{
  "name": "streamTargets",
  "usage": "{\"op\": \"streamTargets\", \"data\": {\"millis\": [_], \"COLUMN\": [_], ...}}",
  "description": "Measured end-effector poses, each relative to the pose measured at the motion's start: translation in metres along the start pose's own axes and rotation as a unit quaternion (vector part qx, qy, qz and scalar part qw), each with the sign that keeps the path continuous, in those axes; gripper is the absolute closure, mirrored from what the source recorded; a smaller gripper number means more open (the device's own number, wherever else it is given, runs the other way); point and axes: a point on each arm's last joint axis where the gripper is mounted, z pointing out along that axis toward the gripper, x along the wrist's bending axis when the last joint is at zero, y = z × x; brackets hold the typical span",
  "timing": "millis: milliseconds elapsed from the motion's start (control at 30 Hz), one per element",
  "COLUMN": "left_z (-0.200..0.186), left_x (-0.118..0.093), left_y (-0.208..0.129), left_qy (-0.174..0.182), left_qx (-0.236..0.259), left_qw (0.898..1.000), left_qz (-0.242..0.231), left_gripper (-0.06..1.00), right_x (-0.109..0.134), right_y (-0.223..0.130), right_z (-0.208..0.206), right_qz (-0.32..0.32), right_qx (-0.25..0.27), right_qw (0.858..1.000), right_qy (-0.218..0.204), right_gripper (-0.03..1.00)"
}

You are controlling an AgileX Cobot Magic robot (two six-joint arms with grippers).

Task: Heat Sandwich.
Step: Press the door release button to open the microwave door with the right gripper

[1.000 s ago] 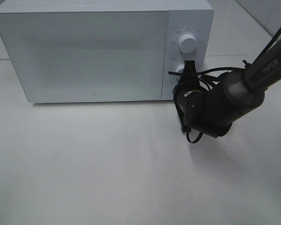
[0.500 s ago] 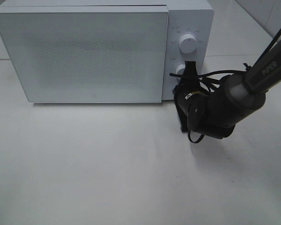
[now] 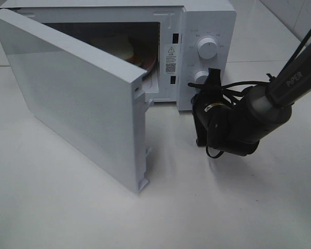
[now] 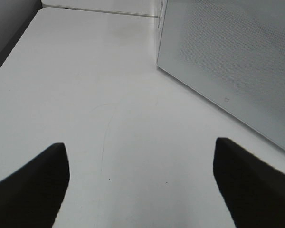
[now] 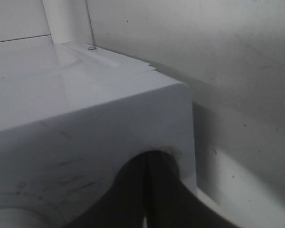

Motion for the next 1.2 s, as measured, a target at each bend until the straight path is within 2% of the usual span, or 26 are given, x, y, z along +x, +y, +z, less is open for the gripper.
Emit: {"op": "streamTargets", "data": {"millis": [433, 900, 1100, 1200], "left_z": [0.000, 0.000, 0.000, 0.000], "left_x": [0.000, 0.000, 0.000, 0.000], "left_y": [0.000, 0.000, 0.000, 0.000], "left_qy": [0.000, 0.000, 0.000, 0.000], "left_qx": [0.000, 0.000, 0.000, 0.000], "left_qw": [1.000, 1.000, 1.000, 1.000], "left_qz": [0.000, 0.000, 0.000, 0.000], "left_gripper": [0.18, 0.18, 0.18, 0.18], "right_x": [0.001, 0.005, 0.012, 0.011], "right_y": [0.000, 0.009, 0.034, 0.039], "right_z": [-0.001, -0.015, -0.033, -0.047], "right_qz": [-0.003, -0.098, -0.109, -0.138], "right_qx": [-0.002, 0.017, -0.017, -0.002], "right_qw": [1.000, 0.995, 0.993, 0.990], "right_qy": [0.001, -0.002, 0.040, 0.038], "right_gripper": [0.96, 0.96, 0.96, 0.96]}}
